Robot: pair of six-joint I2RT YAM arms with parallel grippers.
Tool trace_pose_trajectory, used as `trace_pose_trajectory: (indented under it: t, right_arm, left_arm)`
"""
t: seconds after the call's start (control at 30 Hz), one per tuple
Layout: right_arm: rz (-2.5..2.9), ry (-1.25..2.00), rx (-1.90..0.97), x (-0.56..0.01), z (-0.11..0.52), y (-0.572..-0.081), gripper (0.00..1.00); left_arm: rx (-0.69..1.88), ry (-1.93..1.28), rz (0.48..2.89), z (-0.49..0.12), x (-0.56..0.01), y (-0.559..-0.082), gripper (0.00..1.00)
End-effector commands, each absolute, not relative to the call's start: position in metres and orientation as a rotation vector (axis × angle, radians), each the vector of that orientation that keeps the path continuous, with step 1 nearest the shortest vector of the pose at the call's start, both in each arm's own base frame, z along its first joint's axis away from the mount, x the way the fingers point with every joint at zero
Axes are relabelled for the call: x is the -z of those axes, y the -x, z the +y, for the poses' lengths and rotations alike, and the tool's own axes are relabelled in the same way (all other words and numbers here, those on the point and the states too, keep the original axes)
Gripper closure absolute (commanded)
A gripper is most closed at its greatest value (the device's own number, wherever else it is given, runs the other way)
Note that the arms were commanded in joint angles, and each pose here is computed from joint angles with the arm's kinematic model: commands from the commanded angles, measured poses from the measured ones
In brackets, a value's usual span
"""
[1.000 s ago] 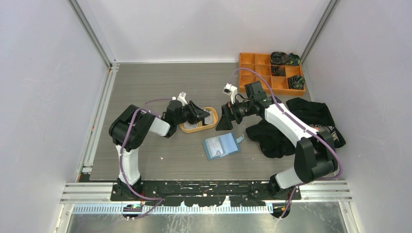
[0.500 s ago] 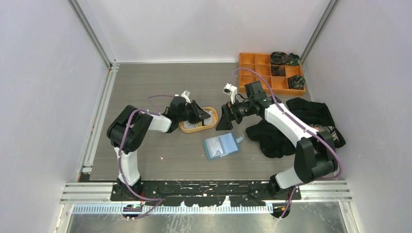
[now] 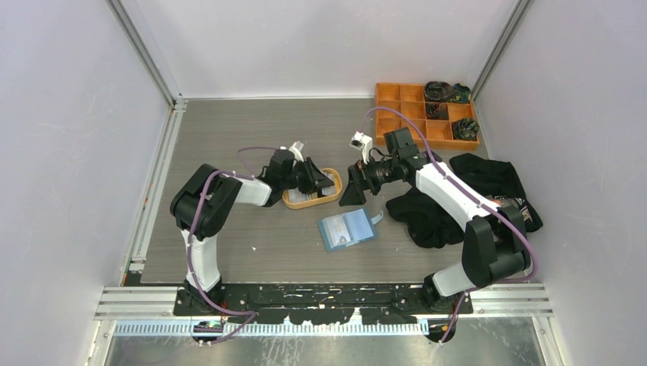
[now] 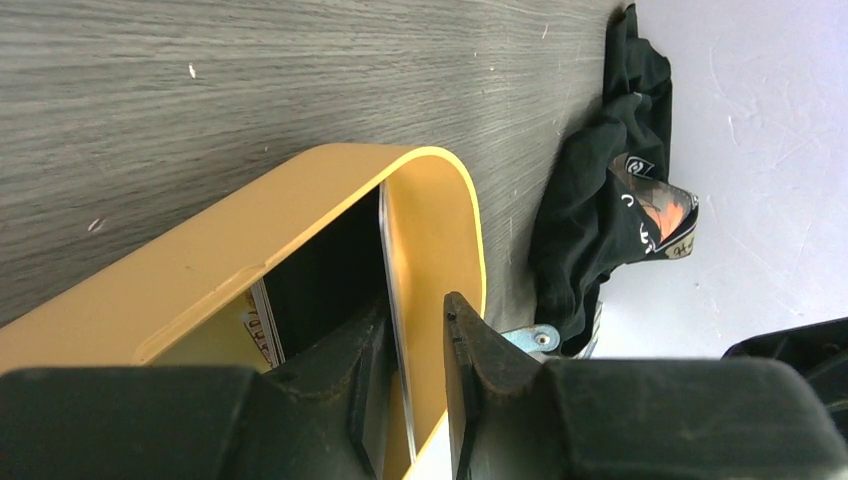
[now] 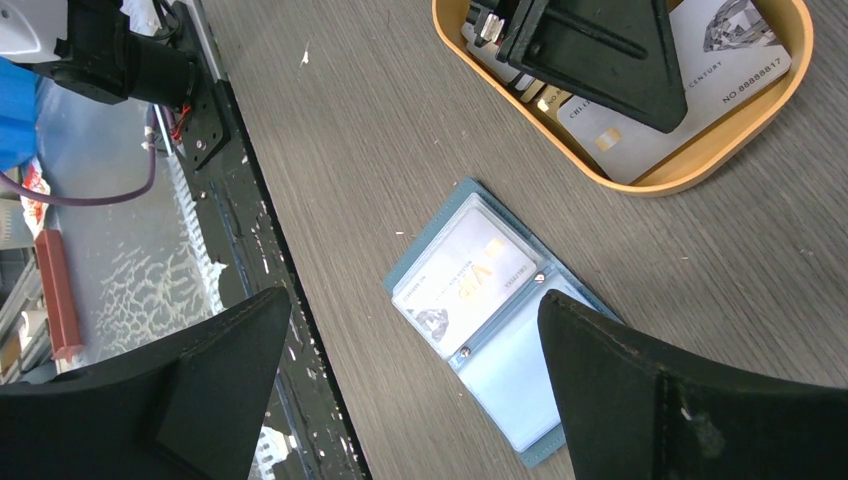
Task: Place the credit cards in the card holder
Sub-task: Pick up the credit card from the storage box.
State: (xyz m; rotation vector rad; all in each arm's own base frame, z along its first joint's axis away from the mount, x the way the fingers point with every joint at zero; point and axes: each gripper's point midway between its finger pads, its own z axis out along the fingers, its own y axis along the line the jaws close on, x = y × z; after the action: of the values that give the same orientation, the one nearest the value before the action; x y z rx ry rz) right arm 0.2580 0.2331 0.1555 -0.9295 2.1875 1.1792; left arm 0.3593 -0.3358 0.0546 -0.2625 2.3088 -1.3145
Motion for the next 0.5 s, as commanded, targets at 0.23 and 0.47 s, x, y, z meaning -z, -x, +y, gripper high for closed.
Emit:
trace_pose_trajectory:
  t: [0.23,0.47]
  right_arm:
    - [2.111,0.963,-1.184,-0.175,0.238,-0.265,0.00]
    - [2.115,0.963,-1.186,-0.174,0.238,-0.264,0.01]
  left_arm:
    - [1.295,0.133,2.286,-0.337,-0.075,-0.358,0.74]
    - [1.201,0.184,2.340,-0.326,-0.073,-0.359,0.73]
